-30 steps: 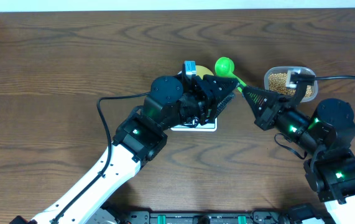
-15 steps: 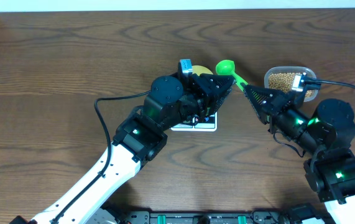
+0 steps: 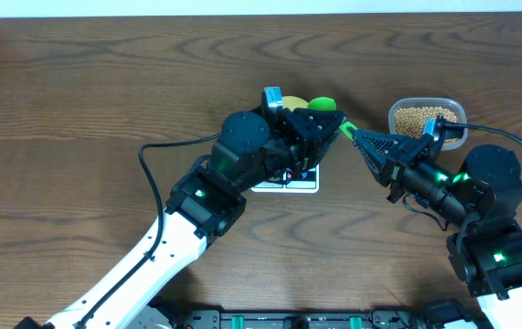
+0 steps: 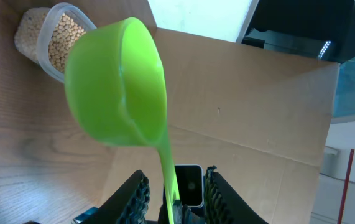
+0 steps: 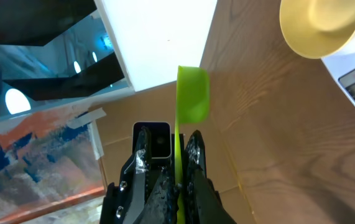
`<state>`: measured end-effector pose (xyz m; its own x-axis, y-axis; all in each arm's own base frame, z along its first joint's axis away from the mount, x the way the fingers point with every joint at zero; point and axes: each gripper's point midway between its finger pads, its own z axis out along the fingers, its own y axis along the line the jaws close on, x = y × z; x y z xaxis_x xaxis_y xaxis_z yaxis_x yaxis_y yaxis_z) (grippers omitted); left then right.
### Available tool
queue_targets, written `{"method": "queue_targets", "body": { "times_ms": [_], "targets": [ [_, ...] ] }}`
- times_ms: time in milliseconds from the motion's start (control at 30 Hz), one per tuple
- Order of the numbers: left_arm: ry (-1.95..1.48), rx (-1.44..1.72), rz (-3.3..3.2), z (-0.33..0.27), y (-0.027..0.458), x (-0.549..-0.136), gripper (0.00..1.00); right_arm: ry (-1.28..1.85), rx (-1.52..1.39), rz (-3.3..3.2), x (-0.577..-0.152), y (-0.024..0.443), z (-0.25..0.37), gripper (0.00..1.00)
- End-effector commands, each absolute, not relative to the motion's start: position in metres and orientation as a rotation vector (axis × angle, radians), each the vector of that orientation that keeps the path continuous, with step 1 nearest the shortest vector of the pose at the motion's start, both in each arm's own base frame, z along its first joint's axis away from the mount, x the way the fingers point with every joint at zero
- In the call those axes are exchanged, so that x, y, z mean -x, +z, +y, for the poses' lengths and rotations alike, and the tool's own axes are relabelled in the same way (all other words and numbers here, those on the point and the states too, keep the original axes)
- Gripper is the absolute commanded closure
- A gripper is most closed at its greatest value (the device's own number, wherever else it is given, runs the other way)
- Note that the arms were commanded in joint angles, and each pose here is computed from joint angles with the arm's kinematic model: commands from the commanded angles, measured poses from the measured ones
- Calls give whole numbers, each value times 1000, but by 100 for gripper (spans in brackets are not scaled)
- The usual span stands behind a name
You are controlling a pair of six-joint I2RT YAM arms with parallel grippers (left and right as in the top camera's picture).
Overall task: Scoop item into bowl and weigh 50g on scale
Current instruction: 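Close the right gripper on the scoop handle beside the left gripper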
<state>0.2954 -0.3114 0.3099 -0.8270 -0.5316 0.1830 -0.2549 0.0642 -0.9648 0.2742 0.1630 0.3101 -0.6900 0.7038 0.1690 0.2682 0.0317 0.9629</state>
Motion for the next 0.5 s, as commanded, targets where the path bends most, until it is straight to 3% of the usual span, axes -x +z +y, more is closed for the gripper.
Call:
{"method": "queue_targets", "body": {
  "times_ms": [0, 367, 467],
  "targets": [
    [-1842, 785, 2099, -312, 317, -298, 72, 1748, -983, 1958, -270, 321, 166, 99],
    [-1840, 789, 2096, -312, 317, -299, 92, 1761, -971, 1970, -267, 321, 169, 99],
    [-1839, 789, 2096, -312, 316, -299, 92, 1775, -958, 1983, -265, 322, 171, 99]
  ]
}}
